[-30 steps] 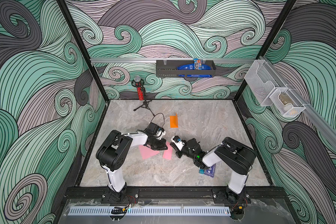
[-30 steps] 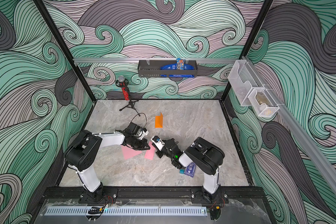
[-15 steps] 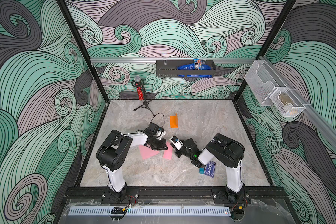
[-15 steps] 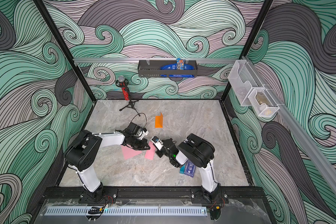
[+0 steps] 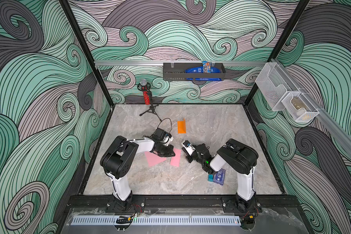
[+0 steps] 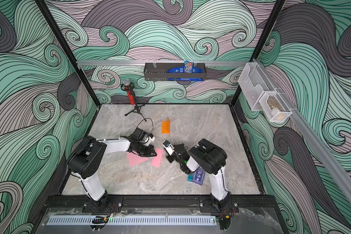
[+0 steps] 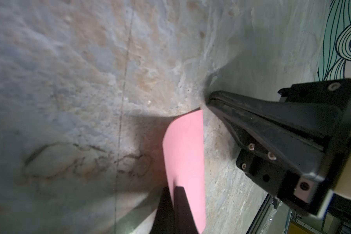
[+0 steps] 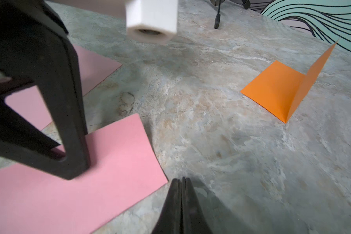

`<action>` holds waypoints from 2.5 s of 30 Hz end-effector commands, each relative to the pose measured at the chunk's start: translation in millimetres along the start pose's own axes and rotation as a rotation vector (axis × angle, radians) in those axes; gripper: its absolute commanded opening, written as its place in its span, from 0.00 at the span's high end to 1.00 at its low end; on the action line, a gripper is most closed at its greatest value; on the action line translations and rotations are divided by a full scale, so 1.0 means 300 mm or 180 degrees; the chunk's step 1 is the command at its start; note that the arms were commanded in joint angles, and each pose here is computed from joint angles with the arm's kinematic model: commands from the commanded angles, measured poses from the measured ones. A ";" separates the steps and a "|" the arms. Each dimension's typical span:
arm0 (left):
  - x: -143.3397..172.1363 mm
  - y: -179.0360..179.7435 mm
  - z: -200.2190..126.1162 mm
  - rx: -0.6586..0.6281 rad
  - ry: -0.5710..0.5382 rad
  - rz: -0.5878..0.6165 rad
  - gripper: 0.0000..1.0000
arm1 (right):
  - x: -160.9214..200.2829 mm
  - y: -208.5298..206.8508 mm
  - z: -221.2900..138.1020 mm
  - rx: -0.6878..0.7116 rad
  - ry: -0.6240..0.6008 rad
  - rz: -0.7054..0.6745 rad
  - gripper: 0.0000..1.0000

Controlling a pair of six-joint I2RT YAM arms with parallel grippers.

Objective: Fold the square paper along the opposite sides
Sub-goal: Smooth out the paper at the center of the board, then place the paper at the center of the board.

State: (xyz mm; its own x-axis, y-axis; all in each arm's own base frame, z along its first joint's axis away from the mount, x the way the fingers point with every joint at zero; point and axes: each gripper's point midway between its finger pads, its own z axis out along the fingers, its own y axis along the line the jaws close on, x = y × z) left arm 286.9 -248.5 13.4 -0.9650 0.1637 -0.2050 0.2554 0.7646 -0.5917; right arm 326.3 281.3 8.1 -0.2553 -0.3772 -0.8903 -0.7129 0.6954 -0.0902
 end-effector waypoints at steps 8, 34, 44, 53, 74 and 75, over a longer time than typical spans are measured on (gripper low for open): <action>0.088 0.117 0.029 -0.0406 0.0256 -0.0258 1.00 | -0.154 0.197 -0.086 -0.0645 -0.0387 -0.0138 0.89; 0.084 0.127 0.026 -0.0469 0.0247 -0.0258 1.00 | 0.269 0.352 -0.182 -0.0969 0.0919 -0.0526 0.80; 0.086 0.130 0.025 -0.0488 0.0250 -0.0254 1.00 | 0.313 0.398 -0.222 -0.0992 0.1039 -0.0594 0.77; 0.083 0.125 0.027 -0.0466 0.0252 -0.0251 1.00 | 0.320 0.429 -0.253 -0.1019 0.1075 -0.0570 0.76; -0.164 -0.240 -0.252 0.1428 -0.0480 -0.0247 1.00 | -0.364 0.092 -0.273 -0.0988 0.0220 0.2102 0.44; -0.167 -0.262 -0.266 0.1600 -0.0500 -0.0255 1.00 | -0.380 0.076 -0.270 -0.1078 0.0240 0.2302 0.43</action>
State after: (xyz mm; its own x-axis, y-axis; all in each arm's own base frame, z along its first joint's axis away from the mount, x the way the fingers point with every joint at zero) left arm 310.7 -256.3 98.0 -0.9732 -0.0035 -0.2301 0.1933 0.5302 -0.8256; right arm 295.3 286.4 141.8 -0.5844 -0.0364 -0.8107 -0.6252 0.6570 0.4212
